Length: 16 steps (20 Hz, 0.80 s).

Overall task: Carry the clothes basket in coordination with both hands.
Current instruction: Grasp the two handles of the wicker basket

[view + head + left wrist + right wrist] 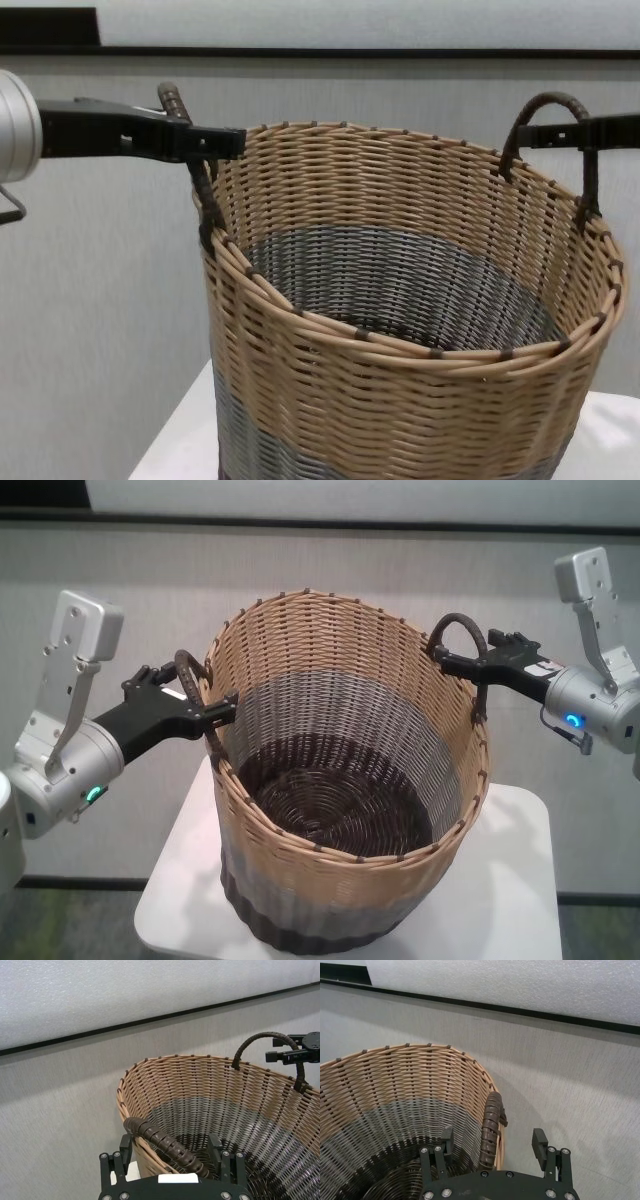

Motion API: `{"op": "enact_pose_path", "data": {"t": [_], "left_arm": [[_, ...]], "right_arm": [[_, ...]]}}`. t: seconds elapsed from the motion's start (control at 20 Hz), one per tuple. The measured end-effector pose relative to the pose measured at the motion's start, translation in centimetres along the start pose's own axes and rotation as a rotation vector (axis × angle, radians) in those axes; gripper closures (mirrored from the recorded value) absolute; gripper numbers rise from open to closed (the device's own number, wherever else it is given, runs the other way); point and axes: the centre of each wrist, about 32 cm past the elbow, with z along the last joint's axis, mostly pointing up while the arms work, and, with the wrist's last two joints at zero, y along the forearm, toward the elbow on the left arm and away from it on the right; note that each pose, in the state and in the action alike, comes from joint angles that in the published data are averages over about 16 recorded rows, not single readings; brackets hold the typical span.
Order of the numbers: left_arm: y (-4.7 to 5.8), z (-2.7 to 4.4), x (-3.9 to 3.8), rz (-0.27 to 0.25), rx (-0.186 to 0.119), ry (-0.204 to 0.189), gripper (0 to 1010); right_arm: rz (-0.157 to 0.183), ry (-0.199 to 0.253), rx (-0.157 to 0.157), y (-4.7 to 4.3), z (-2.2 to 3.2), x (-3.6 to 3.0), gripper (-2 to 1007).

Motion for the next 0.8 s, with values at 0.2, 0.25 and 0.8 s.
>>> {"op": "enact_pose_path", "data": {"t": [0.2, 0.25, 0.8], "left_arm": [[0.0, 0.0, 0.0, 0.0, 0.001, 0.001, 10], [0.0, 0.0, 0.0, -0.001, 0.001, 0.002, 10], [-0.01, 0.01, 0.0, -0.001, 0.002, 0.003, 24]], "right_arm": [[0.0, 0.0, 0.0, 0.0, 0.0, 0.0, 4], [0.0, 0.0, 0.0, 0.0, 0.0, 0.0, 5], [0.0, 0.0, 0.0, 0.0, 0.0, 0.0, 5]]}}
